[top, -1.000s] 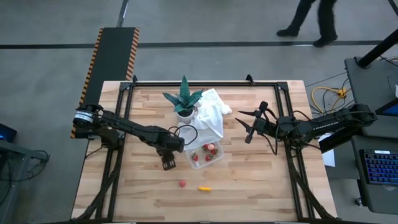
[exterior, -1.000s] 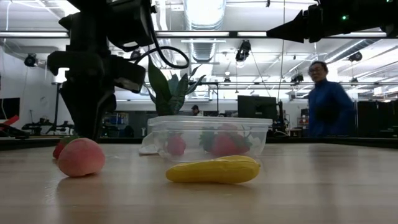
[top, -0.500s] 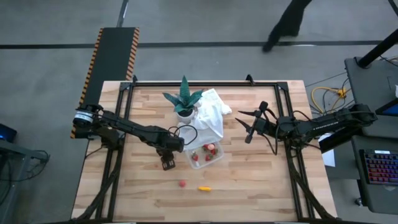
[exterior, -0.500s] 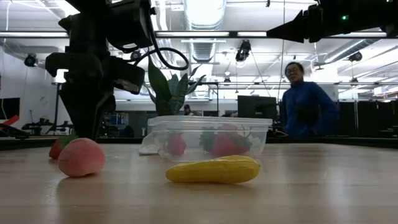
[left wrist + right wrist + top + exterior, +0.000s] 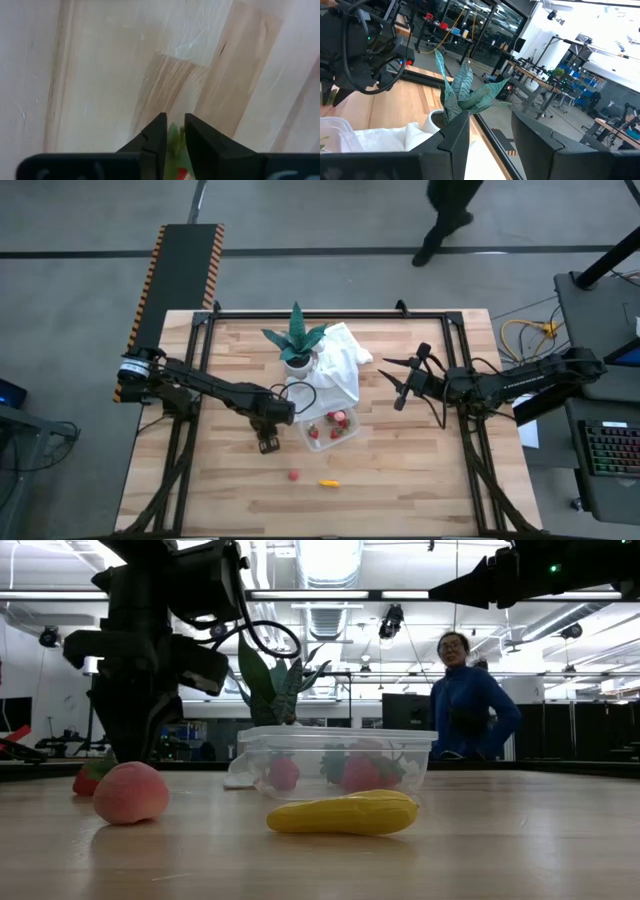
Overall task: Pick and placing Produce into tupperware
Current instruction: Put the strawberry into the transparent bin
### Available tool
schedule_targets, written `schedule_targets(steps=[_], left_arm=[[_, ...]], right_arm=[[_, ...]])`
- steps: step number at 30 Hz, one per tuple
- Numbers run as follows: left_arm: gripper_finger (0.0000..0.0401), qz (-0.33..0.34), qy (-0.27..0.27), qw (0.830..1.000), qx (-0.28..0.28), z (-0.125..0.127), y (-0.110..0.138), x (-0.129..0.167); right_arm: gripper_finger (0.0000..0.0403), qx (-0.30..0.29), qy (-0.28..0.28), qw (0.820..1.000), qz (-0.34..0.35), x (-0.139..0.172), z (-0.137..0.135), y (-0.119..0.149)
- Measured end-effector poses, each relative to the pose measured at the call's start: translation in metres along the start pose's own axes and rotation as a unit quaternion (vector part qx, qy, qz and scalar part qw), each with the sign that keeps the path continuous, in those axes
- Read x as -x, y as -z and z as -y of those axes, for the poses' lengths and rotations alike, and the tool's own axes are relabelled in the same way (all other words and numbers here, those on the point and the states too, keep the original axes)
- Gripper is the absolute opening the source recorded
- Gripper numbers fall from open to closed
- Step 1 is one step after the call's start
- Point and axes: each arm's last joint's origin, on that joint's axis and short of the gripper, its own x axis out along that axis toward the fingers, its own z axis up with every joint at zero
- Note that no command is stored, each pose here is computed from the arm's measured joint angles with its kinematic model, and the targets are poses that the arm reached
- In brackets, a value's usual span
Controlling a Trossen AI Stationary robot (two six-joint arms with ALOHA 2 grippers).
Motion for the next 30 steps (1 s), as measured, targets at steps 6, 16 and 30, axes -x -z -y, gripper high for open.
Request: schedule_targets(steps=[6,16,30], left_arm=[[0.0005,-0.007,0.004,1.0,-0.013,-0.001,0.002,-0.002],[0.0001,-0.006,0.01,1.0,-0.024,0.0,0.001,0.0],[0.0,0.06,0.034,0.993,-0.097,0.016,-0.022,0.037]], right_arm=[[0.0139,0.0,0.0,1.0,0.0,0.0,0.0,0.0],[0.0139,0.0,0.0,1.0,0.0,0.0,0.0,0.0],[0.0139,0.0,0.0,1.0,0.0,0.0,0.0,0.0]])
